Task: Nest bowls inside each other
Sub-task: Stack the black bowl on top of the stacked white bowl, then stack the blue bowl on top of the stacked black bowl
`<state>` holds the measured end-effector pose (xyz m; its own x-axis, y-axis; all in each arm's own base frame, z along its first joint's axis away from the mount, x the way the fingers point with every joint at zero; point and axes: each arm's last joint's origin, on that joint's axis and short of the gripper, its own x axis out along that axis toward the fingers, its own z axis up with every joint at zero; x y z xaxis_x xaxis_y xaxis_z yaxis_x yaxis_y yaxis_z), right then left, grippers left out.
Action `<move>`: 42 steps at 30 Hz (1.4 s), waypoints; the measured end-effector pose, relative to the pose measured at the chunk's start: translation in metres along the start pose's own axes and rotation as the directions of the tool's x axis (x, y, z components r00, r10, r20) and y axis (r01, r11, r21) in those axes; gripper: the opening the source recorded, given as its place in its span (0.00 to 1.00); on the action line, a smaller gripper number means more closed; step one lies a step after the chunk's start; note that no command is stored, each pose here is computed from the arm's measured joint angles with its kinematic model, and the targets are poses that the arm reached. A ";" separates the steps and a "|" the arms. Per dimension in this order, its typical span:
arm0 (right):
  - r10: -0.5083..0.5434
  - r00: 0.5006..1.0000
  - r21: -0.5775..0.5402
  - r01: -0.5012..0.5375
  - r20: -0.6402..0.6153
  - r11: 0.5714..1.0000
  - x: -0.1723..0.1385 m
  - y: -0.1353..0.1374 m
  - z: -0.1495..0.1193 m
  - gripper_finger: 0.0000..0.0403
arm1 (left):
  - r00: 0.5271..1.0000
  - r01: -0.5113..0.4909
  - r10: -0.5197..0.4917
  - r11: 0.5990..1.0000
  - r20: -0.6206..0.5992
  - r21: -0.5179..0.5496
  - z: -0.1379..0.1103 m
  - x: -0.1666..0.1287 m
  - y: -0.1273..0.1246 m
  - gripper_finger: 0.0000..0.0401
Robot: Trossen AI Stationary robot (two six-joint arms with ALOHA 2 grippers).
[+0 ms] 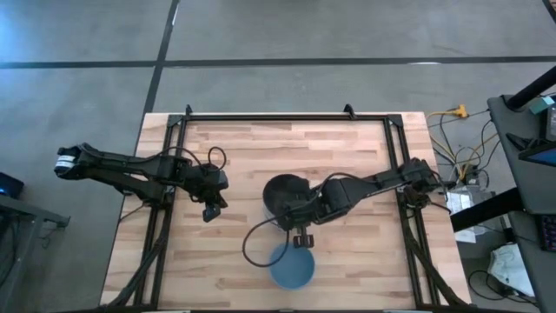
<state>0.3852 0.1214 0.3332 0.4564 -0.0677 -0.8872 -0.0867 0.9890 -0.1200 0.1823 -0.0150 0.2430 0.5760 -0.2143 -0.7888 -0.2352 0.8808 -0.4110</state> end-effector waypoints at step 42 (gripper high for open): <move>-0.015 0.989 0.320 -0.034 0.148 0.947 -0.089 0.032 -0.072 0.23 | 0.998 0.053 -0.053 0.999 -0.025 0.000 -0.001 0.000 -0.002 0.00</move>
<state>0.2780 0.1498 0.3757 0.5834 -0.0622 -0.8098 0.1863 0.9807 0.0590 0.1822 -0.0169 0.2433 0.5681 -0.2710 -0.7770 -0.2042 0.8683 -0.4521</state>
